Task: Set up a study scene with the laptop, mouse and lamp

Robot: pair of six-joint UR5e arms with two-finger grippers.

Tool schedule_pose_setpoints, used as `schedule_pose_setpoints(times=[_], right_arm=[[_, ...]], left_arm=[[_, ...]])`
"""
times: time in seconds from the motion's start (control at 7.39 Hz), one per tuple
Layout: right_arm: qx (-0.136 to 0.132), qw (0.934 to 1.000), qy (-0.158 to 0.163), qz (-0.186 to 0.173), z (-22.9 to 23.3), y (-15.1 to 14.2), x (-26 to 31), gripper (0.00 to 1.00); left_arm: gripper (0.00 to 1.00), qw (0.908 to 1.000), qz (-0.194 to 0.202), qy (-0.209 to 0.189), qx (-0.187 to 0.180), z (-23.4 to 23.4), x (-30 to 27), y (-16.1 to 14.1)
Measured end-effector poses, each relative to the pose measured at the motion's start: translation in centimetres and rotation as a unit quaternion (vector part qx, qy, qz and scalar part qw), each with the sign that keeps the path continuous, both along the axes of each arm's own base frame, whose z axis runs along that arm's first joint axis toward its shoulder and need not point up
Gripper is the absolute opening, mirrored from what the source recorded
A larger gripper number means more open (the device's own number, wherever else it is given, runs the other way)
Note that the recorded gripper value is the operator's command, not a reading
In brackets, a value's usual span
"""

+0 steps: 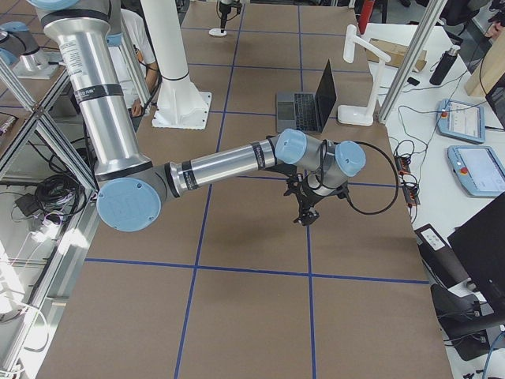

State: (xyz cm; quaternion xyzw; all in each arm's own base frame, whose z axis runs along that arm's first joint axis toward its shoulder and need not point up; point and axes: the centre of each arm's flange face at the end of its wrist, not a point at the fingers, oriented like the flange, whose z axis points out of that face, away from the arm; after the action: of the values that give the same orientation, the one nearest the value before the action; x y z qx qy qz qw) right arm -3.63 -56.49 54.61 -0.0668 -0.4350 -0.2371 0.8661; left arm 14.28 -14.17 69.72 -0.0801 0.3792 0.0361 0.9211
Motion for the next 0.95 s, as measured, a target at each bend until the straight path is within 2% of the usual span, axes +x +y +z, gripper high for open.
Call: schedule_pose_setpoints(times=[0.95], right_arm=[[0.000,1.0000,0.000,0.000,0.1,0.0,0.0,1.00]], left_arm=[[1.00,0.9992,0.036,-0.010,-0.014,1.4,1.7,1.5]])
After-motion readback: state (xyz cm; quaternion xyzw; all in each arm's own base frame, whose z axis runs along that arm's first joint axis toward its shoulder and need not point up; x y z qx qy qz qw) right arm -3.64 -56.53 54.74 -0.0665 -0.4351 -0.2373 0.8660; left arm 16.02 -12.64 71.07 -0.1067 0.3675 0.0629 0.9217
